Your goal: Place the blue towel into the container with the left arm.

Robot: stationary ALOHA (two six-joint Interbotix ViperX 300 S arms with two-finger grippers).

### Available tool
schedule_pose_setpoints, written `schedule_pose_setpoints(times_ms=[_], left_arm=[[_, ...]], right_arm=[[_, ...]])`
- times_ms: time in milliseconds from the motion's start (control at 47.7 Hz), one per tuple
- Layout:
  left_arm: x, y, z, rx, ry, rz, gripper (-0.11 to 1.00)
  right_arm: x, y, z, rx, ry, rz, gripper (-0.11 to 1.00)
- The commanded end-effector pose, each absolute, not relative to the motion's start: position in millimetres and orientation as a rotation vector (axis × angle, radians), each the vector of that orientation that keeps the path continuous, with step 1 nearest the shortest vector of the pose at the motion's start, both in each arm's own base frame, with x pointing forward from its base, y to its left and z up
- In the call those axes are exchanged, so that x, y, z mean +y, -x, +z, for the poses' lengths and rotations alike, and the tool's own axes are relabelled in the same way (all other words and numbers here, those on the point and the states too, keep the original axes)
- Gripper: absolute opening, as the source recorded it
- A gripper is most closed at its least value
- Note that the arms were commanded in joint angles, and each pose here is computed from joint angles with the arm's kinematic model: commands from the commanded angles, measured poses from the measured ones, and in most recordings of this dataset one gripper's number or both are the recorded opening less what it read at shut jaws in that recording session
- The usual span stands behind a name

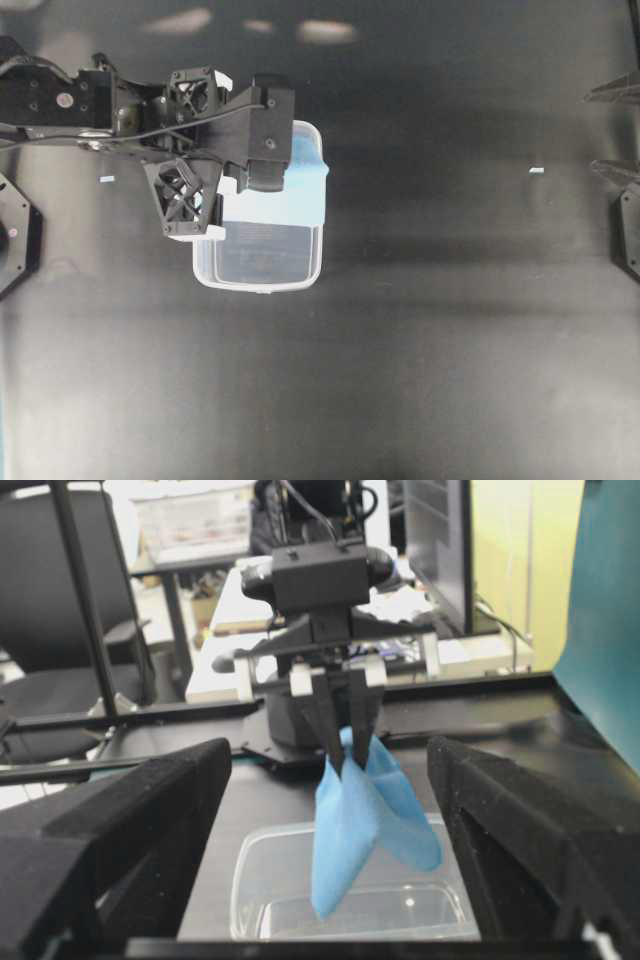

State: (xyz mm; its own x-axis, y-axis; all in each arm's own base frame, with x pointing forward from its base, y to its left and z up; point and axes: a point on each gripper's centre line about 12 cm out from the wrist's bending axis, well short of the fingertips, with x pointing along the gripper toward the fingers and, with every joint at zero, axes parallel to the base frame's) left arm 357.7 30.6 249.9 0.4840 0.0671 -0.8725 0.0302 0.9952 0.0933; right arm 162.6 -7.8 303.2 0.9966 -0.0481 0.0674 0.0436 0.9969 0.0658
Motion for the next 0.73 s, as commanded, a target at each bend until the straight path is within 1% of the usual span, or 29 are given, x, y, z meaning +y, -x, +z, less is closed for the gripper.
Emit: schedule_pose_setpoints(times_ms=[0,63,84,105,294,335,377,419,503,713], left_arm=[[35,-358,251,1.031,-0.091,0.040,0.06],[33,-358,249,1.017,-0.090,0.039,0.08],[33,-359,249,1.011,-0.091,0.038,0.12],[33,-359,248,1.006,-0.090,0.038,0.17],[30,-359,244,0.981,-0.095,0.033,0.75],[30,-357,241,0.986,-0.095,0.031,0.83],[28,-355,240,0.990,-0.095,0.028,0.89],[27,-353,243,0.981,-0.096,0.027,0.91],[24,-347,256,0.942,-0.101,0.023,0.89],[19,-319,316,0.733,-0.114,0.026,0.88]], right_arm=[[-8,-164,307,-0.080,-0.065,-0.049,0.77],[-8,-163,307,-0.081,-0.067,-0.049,0.77],[-8,-164,307,-0.080,-0.065,-0.049,0.77],[-8,-164,307,-0.080,-0.067,-0.049,0.77],[-8,-164,307,-0.081,-0.067,-0.049,0.77],[-8,-163,307,-0.081,-0.067,-0.049,0.77],[-8,-163,307,-0.081,-0.067,-0.049,0.77],[-8,-163,307,-0.081,-0.065,-0.049,0.77],[-8,-164,307,-0.080,-0.066,-0.047,0.77],[-8,-163,306,-0.077,-0.066,-0.047,0.77]])
